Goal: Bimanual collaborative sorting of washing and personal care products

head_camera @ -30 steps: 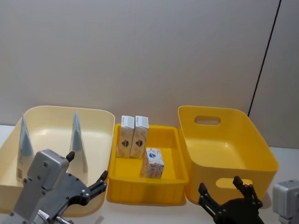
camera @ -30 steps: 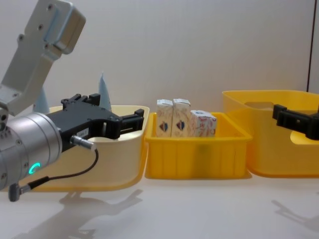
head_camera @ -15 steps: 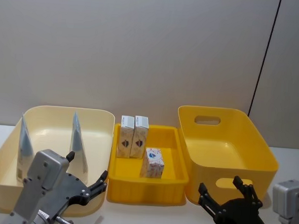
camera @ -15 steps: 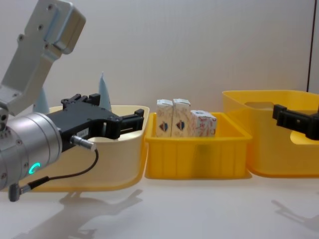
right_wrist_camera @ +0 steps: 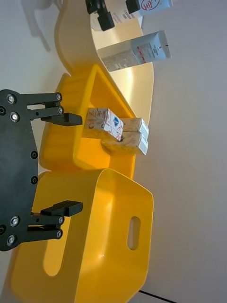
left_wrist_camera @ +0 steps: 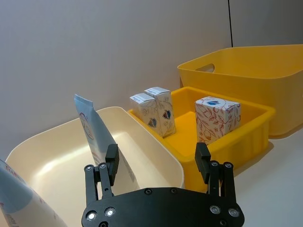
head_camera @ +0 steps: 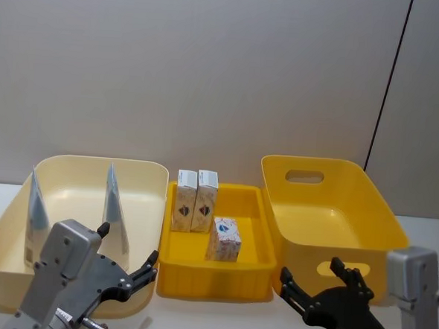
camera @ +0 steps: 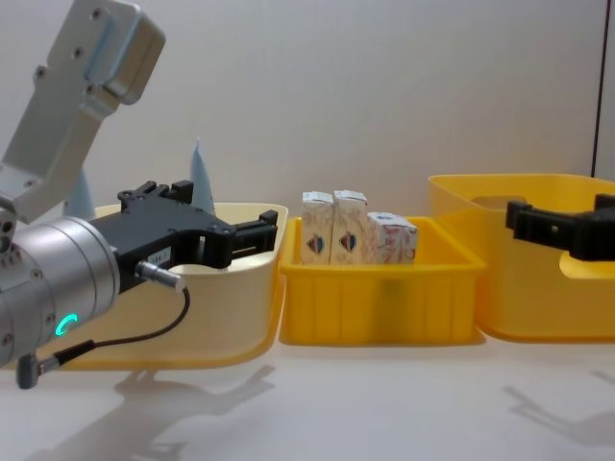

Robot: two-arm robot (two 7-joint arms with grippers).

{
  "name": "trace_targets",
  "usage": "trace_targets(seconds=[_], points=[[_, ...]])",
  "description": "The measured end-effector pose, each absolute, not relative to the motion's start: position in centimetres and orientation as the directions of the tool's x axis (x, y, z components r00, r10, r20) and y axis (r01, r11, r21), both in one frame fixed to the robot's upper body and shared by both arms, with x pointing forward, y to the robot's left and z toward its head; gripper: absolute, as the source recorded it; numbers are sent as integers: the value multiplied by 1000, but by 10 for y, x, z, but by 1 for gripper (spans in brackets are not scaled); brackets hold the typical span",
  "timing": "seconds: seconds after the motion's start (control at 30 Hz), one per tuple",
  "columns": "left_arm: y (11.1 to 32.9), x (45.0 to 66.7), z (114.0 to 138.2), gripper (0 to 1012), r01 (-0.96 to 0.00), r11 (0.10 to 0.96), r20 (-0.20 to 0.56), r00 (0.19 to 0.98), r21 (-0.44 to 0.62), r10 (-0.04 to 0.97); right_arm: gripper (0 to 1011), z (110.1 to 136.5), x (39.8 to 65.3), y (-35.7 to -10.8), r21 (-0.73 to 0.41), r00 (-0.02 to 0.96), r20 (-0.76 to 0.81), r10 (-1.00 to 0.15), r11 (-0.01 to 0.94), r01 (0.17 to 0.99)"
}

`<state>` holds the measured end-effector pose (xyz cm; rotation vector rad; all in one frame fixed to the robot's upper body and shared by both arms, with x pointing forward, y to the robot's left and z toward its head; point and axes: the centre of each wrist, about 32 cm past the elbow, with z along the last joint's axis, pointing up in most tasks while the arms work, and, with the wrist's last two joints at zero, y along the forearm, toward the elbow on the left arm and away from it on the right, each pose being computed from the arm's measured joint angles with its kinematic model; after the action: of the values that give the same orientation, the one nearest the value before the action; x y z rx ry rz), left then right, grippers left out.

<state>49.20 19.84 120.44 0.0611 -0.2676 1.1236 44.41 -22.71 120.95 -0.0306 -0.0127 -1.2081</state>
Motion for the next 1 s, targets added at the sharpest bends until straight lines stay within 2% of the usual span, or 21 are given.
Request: trace_targets(seconds=[0.5, 0.73, 1.0], points=[[198, 492, 1204, 1003, -897, 434, 242, 404, -86, 882, 1000, 1255, 445, -208, -174, 369, -63, -927, 375, 911], [198, 492, 1204, 1003, -897, 434, 242, 404, -86, 882, 1000, 1275, 452, -182, -237, 328, -123, -937, 349, 907], [198, 492, 1204, 1003, -897, 434, 242, 404, -86, 882, 1000, 1283, 463, -155, -260, 294, -155, -943, 326, 909]])
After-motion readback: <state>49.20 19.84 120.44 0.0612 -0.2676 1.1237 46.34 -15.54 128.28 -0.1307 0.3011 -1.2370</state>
